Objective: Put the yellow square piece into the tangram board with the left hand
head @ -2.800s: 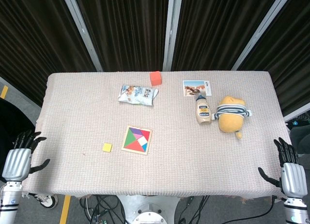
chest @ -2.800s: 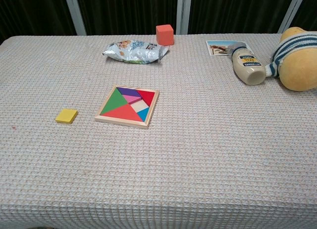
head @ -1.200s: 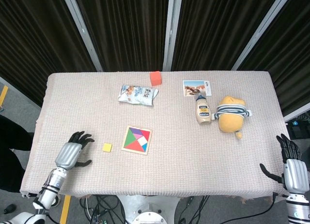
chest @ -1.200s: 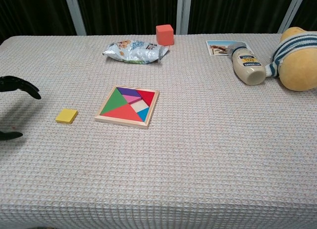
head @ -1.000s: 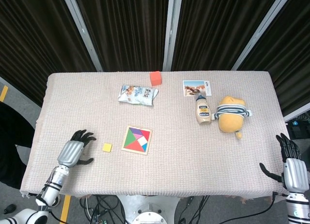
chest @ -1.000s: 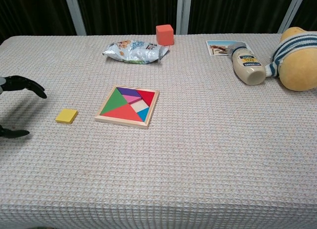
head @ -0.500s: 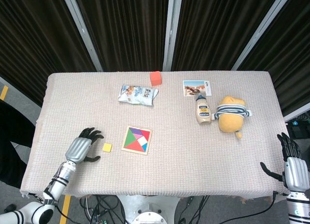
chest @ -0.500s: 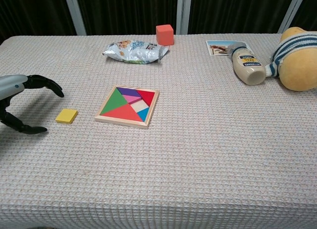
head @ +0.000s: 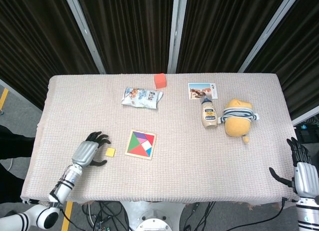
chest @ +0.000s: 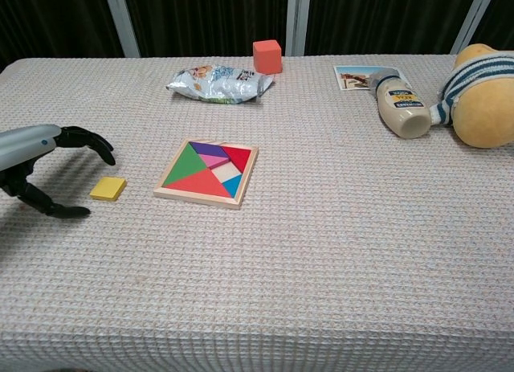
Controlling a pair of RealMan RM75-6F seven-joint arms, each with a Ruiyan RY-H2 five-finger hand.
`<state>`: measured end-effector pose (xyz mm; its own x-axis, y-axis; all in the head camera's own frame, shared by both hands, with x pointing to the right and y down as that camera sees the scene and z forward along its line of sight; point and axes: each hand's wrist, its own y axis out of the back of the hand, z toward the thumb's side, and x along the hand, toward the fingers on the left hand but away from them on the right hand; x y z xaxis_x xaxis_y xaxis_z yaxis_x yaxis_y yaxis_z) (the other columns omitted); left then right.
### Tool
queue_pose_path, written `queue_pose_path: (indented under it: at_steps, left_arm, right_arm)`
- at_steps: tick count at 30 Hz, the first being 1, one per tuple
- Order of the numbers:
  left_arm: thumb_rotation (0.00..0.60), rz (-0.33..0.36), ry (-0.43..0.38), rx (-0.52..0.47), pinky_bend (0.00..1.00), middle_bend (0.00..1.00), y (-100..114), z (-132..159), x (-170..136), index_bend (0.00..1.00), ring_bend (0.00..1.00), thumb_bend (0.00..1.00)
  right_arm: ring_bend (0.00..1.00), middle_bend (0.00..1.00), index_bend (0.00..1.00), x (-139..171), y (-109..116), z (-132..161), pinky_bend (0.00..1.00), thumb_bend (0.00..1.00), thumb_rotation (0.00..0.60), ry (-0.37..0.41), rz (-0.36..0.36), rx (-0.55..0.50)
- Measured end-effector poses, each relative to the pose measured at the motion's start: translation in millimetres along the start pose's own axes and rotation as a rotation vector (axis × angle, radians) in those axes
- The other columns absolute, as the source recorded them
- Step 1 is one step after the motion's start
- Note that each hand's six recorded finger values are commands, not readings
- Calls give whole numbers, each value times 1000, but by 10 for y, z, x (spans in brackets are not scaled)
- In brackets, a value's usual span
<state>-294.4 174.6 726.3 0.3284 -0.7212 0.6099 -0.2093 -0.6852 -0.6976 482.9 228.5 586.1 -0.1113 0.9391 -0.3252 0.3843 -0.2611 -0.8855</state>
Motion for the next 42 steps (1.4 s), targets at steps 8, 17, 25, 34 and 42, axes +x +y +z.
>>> queue_pose_path:
  at_steps: [8,17,25,34,42]
  left_arm:
    - [600,-13,-3,-4,39,145,-24,26,50,296,0,255]
    - [600,-30,0,-9,40,146,-56,33,72,309,0,311]
    - [600,-33,6,-13,40,146,-71,22,69,338,0,317]
    - [600,-25,1,-15,40,148,-74,44,72,370,0,316]
    - [600,-28,4,-16,40,148,-91,38,77,390,0,316]
  right_arm:
    - [0,0,0,-4,-7,-14,0,127,600,-5,4,1]
    - [0,0,0,-7,3,-16,0,129,600,-5,-1,0]
    - [0,0,0,-13,0,-18,0,129,600,-6,0,-1]
    - [0,0,0,-20,-10,-42,0,130,600,-16,0,5]
    - [0,0,0,-22,-37,-59,0,129,600,-22,12,6]
